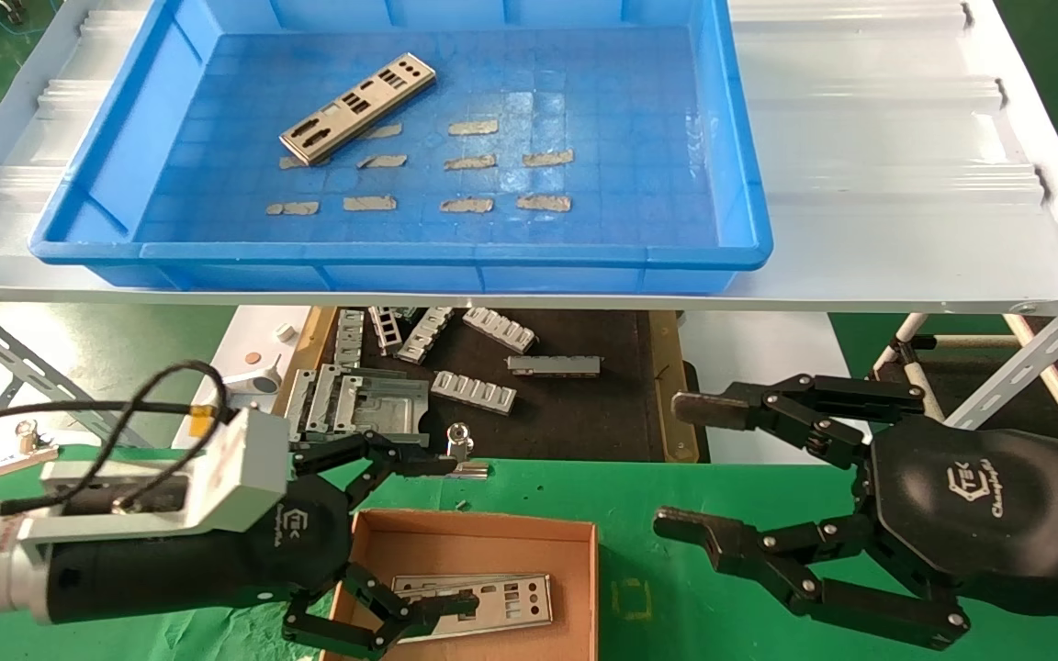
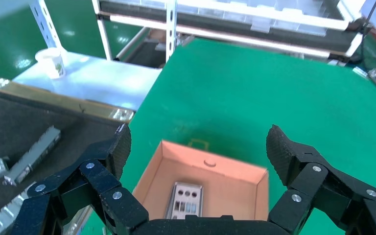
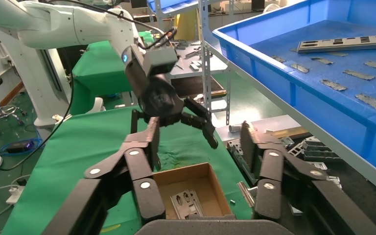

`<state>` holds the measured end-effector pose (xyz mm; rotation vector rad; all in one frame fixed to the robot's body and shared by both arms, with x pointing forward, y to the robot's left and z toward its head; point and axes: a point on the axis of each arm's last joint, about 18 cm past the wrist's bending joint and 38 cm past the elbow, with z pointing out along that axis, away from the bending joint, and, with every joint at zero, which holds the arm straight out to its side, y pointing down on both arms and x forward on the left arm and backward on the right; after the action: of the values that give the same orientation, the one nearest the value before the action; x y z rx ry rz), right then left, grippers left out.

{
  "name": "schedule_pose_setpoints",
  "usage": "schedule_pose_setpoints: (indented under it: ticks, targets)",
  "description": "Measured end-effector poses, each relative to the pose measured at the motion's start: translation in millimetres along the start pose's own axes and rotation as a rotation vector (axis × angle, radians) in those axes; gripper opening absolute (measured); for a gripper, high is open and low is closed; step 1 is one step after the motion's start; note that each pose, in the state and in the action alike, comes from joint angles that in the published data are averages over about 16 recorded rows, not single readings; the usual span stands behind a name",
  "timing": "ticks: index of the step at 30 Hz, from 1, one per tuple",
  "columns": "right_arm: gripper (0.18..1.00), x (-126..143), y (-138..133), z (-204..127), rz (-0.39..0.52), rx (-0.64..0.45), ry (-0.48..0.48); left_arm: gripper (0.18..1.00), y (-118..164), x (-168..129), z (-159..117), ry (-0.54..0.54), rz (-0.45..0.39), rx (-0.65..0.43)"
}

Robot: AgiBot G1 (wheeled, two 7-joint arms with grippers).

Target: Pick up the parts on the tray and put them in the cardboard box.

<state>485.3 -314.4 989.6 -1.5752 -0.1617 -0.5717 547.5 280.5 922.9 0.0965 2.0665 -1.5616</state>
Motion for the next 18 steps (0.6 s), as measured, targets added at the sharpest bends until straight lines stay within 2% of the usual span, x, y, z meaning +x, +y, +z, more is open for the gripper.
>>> schedule_pose_setpoints:
  ticks: [13,18]
  targets:
    - [0.830,0.0,0.0,0.0,0.000,0.000,0.000,1.001,-32.6,6.5,-20.1,0.024,-0.001,0.098]
    - [0.904,0.0,0.0,0.0,0.000,0.000,0.000,1.001,-44.6,9.9,-28.5,0.035,0.003,0.133]
